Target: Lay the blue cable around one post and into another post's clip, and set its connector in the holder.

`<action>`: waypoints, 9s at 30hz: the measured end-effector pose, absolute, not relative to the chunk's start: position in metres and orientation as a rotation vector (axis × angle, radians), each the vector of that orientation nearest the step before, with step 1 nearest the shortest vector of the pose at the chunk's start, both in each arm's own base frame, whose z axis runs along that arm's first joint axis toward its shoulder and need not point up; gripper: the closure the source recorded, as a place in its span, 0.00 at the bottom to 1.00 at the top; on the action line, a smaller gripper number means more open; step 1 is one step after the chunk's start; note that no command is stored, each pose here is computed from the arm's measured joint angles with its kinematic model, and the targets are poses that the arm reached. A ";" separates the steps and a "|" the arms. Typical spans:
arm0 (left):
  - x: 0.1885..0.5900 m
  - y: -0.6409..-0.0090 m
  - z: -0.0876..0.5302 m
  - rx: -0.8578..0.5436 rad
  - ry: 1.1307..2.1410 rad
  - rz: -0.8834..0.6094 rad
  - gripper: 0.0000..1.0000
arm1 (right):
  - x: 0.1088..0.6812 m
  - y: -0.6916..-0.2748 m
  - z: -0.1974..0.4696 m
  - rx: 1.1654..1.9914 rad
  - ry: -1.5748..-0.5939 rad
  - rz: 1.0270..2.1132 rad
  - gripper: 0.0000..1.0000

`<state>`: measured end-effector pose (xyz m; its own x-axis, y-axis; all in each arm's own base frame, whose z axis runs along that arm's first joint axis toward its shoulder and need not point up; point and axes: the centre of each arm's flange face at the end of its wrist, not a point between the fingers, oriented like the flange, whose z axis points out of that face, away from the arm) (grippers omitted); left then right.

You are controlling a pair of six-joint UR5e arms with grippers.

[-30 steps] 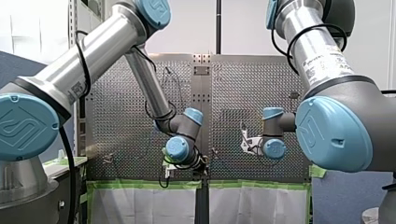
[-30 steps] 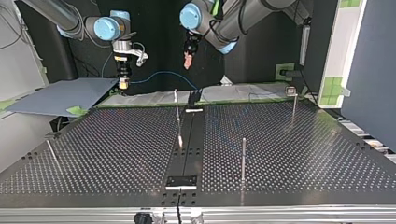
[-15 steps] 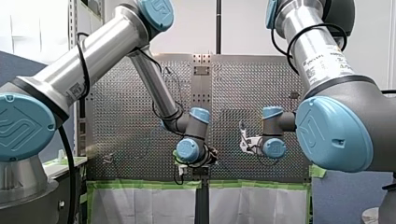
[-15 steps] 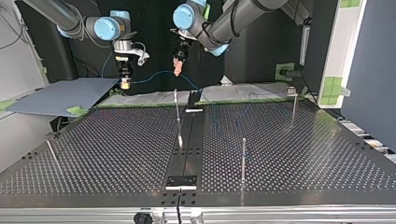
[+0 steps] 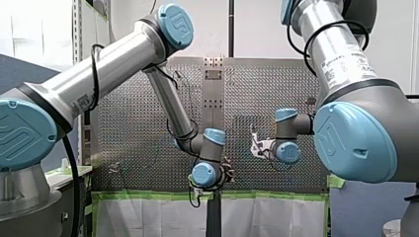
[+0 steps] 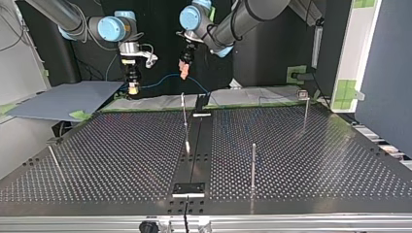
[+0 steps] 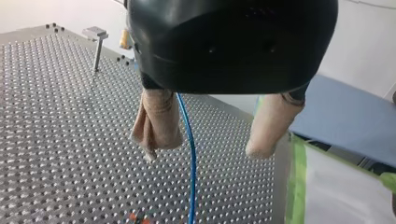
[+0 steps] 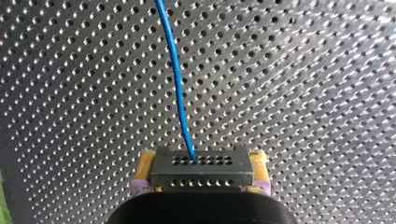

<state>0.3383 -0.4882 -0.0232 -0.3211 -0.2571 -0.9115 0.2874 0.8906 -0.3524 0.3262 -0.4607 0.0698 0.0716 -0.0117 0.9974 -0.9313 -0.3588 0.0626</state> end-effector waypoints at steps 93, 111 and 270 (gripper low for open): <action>0.483 -0.461 -0.038 -0.003 1.493 -0.351 0.96 | 0.345 -0.537 -0.024 1.595 -1.075 1.386 1.00; 0.492 -0.448 -0.056 0.060 1.566 -0.319 0.96 | 0.336 -0.553 -0.019 1.589 -1.073 1.354 1.00; 0.517 -0.451 -0.046 0.368 1.764 -0.102 0.02 | 0.245 -0.606 -0.016 1.413 -1.143 1.165 1.00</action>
<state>0.5171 -0.4509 -0.0465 -0.1811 0.1906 -0.9648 0.3004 0.9449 0.1303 0.2455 -0.6063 -0.0159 0.1113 -0.0898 0.9897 -0.9878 -0.1187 0.1004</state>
